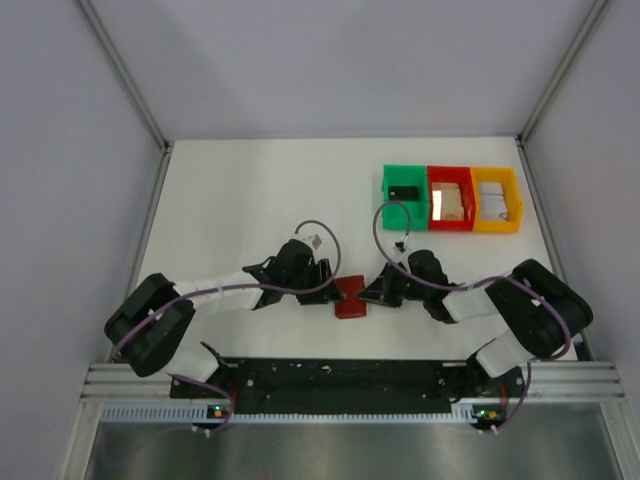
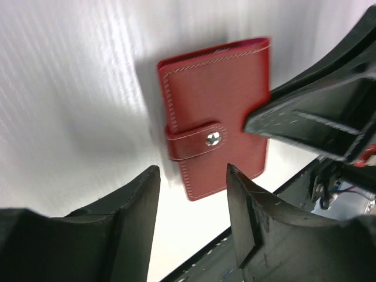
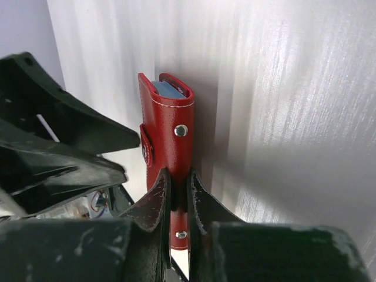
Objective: Take the credit cards out of the card holder
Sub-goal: Open the card holder at the center of the board.
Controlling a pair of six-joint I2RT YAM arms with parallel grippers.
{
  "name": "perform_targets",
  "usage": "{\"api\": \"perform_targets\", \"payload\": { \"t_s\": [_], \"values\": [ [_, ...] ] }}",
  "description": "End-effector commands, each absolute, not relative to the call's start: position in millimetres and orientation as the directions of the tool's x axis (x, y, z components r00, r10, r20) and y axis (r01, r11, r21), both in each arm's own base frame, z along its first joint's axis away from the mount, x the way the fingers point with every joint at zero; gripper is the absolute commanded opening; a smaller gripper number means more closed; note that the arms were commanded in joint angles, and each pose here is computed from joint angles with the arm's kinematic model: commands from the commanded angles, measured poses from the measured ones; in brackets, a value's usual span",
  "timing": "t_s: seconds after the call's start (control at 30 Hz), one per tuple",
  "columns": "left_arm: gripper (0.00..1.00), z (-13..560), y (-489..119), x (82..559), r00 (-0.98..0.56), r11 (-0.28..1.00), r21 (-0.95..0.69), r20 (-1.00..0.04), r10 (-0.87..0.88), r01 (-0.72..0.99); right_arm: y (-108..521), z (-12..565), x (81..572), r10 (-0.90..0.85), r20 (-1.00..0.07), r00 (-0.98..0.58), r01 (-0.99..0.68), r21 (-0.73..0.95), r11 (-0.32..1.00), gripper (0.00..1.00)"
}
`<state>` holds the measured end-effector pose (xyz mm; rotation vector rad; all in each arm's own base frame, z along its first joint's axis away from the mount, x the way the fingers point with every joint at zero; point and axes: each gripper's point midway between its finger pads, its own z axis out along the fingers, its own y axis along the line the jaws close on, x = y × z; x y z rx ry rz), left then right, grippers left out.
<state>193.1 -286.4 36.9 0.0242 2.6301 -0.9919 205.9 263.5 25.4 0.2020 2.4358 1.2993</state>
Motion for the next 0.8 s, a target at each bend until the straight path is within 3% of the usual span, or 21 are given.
{"api": "perform_targets", "payload": {
  "t_s": [0.0, 0.07, 0.17, 0.23, 0.77],
  "values": [
    [0.59, 86, -296, 215, -0.887, 0.789, -0.576, -0.453, -0.091, 0.213, 255, 15, 204, 0.244, -0.321, -0.915, -0.089, 0.75, 0.656, 0.0],
    [0.61, 95, -301, 220, -0.871, 0.821, -0.523, -0.486, -0.067, 0.228, 253, 17, 206, 0.242, -0.338, -0.909, -0.096, 0.737, 0.669, 0.0],
    [0.47, 89, -298, 229, -0.87, 0.884, -0.437, -0.487, -0.077, 0.167, 252, 20, 209, 0.245, -0.365, -0.898, -0.105, 0.718, 0.688, 0.0],
    [0.43, 84, -300, 230, -0.877, 0.893, -0.423, -0.475, -0.076, 0.152, 251, 21, 211, 0.245, -0.377, -0.893, -0.106, 0.706, 0.7, 0.0],
    [0.48, 57, -326, 217, -0.9, 0.91, -0.35, -0.432, 0.052, 0.221, 250, 21, 213, 0.225, -0.407, -0.885, -0.125, 0.675, 0.727, 0.0]
  ]
}}
